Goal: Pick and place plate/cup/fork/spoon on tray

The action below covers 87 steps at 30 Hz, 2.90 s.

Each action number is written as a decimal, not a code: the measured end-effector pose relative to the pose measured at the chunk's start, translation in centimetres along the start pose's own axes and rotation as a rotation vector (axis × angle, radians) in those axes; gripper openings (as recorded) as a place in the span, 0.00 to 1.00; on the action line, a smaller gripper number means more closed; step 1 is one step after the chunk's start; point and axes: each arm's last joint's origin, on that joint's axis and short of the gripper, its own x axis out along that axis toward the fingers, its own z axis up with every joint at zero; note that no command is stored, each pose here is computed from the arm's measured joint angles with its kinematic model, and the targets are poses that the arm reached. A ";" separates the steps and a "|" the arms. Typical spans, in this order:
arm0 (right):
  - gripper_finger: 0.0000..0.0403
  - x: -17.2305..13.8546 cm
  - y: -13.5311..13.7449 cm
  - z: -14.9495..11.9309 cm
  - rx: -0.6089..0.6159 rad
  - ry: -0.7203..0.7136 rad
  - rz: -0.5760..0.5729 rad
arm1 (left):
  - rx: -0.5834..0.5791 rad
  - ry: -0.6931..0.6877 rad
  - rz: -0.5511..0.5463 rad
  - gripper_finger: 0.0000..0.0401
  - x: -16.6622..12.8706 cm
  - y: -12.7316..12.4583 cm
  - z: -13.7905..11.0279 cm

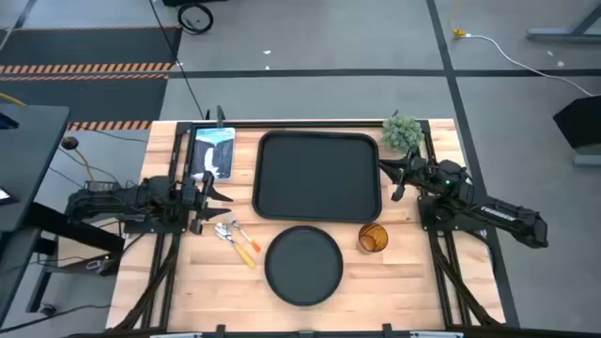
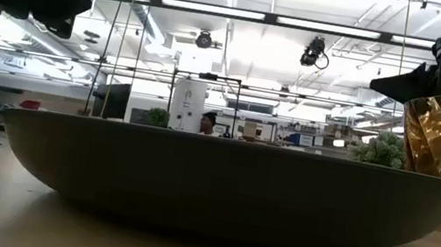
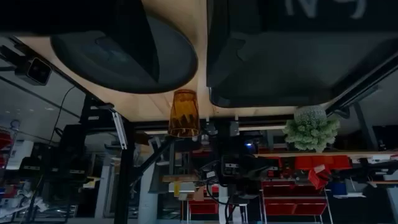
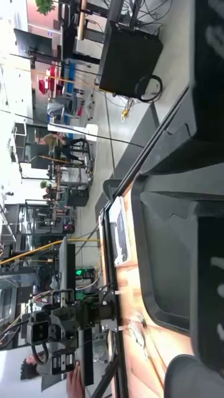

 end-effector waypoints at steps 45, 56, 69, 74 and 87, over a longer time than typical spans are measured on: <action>0.15 0.0 0.0 0.0 0.000 0.000 0.000 | 0.000 0.000 0.000 0.35 0.0 0.0 0.0; 0.15 0.0 0.0 0.0 0.000 0.000 0.000 | 0.001 0.000 0.000 0.35 0.0 0.0 0.0; 0.15 0.0 0.0 0.2 0.009 -0.025 -0.001 | -0.319 0.000 -0.001 0.35 0.0 0.0 0.0; 0.15 0.0 0.0 0.2 0.233 -0.024 -0.003 | -0.315 0.000 0.000 0.35 0.0 0.0 0.0; 0.15 0.0 0.3 0.2 0.291 -0.011 0.110 | -0.315 0.000 -0.001 0.35 0.0 0.0 0.0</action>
